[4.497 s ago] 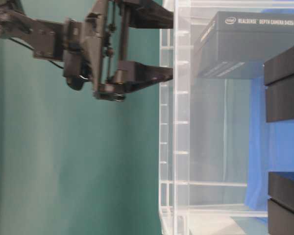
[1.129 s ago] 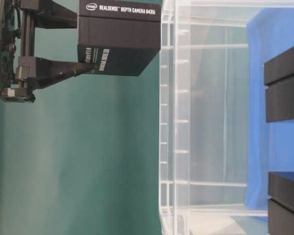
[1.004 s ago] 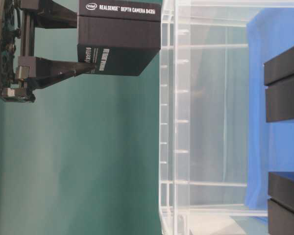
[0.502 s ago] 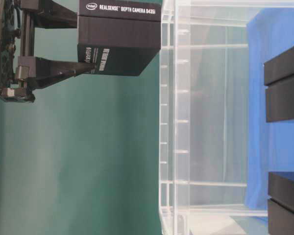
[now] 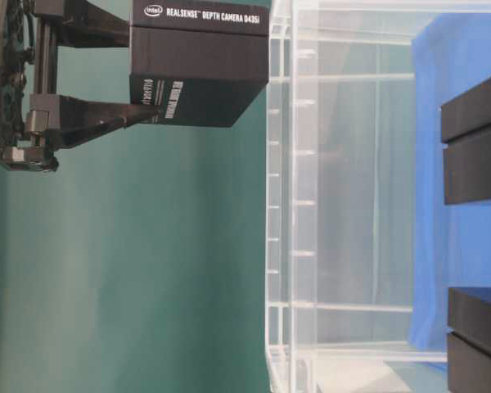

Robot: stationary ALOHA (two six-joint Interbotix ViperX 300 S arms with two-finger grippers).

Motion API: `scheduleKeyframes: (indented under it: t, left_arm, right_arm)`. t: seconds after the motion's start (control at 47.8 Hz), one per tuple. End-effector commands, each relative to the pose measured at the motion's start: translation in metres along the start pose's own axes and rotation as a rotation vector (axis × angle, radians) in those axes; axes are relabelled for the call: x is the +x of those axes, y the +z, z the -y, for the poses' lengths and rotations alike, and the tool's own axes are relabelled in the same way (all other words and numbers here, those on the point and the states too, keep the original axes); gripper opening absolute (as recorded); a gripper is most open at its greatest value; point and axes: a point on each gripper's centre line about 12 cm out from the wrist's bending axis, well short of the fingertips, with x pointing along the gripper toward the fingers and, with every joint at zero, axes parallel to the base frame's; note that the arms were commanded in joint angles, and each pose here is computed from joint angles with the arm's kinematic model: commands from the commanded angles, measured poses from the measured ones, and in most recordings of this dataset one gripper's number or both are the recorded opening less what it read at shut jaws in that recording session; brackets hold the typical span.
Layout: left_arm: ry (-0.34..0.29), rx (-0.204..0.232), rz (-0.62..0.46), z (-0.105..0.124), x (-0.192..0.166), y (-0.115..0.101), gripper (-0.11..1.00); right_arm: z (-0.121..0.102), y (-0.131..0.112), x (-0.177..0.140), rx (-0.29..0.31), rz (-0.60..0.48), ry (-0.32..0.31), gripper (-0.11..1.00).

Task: Take the box out of the case with the right arm.
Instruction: 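Lift the right box straight up out of the case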

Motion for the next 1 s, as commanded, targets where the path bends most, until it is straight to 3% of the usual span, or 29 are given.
scheduleKeyframes:
  t: [0.0,0.983]
  left_arm:
    - [-0.003,0.002,0.026,0.0007,-0.0065,0.0051,0.02]
    - [-0.001,0.003,0.026,0.0005,-0.0065,0.0051,0.02]
  right_arm:
    - [0.0051,0.0034,-0.0234,0.01,0.015,0.064,0.64]
    - [0.0057,0.0035,-0.0234,0.011,0.02,0.059,0.65]
